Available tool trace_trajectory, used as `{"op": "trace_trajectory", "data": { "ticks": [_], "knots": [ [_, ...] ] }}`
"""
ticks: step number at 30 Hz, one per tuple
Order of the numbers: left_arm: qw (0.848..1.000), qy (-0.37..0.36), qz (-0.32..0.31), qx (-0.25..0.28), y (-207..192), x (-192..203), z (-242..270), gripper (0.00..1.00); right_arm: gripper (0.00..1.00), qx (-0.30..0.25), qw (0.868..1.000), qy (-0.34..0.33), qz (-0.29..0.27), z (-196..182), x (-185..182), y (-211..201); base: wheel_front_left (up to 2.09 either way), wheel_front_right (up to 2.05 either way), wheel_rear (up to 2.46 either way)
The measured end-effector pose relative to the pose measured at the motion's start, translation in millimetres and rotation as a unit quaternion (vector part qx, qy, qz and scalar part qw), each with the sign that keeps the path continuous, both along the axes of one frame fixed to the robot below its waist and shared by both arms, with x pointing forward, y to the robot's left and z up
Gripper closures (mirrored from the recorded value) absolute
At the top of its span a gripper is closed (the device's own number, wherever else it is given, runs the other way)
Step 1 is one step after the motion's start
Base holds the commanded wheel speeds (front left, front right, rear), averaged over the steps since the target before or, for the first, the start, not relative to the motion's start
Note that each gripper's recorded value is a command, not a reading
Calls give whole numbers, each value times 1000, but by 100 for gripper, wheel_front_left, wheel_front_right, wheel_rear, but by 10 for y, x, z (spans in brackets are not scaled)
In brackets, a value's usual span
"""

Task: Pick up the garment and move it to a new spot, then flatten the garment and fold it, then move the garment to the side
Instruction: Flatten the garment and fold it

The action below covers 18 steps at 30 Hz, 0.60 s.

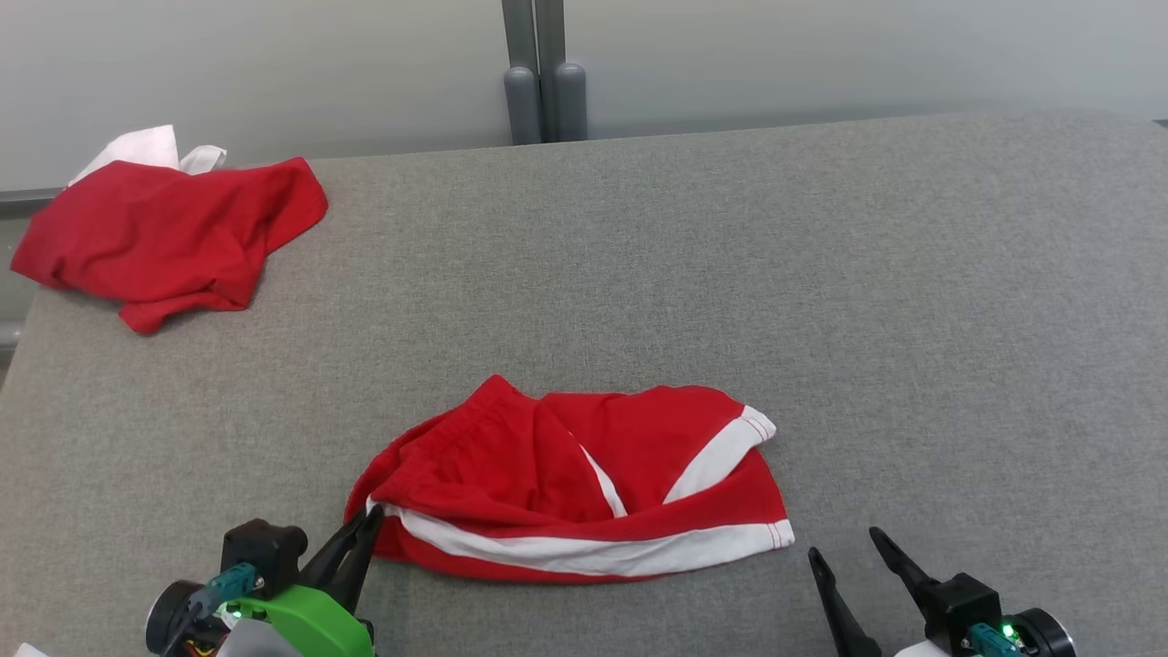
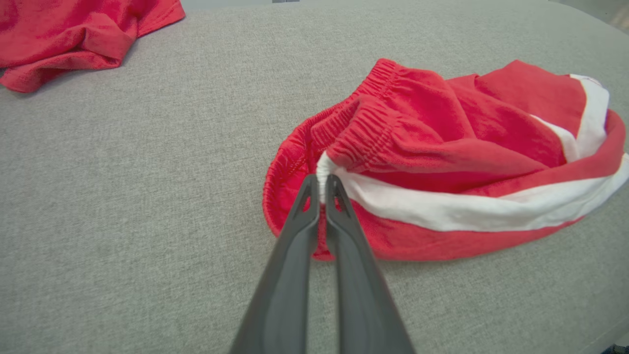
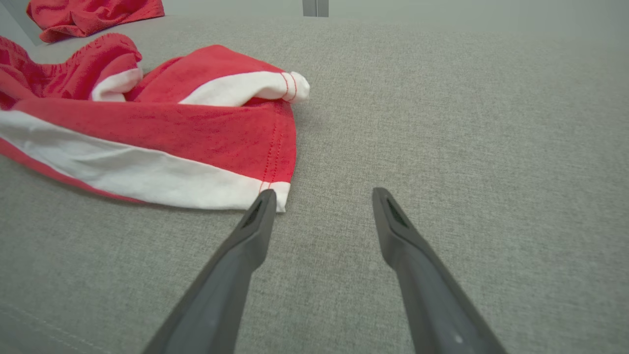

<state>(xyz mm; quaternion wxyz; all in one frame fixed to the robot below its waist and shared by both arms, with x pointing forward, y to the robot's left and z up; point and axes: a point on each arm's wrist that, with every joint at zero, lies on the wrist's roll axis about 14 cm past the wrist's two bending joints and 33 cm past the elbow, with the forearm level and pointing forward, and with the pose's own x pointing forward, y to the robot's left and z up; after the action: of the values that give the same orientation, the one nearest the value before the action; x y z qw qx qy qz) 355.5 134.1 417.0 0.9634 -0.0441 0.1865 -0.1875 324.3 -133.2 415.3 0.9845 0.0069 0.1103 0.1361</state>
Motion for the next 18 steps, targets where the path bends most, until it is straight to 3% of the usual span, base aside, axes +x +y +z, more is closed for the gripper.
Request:
{"op": "trace_trajectory", "data": {
  "ticks": [18],
  "knots": [
    [998, -5, 47, -37, 6, -102, -16, 100, 0, 24, 996, 64, 63, -322, 183, 519, 0, 0, 0]
  ]
}}
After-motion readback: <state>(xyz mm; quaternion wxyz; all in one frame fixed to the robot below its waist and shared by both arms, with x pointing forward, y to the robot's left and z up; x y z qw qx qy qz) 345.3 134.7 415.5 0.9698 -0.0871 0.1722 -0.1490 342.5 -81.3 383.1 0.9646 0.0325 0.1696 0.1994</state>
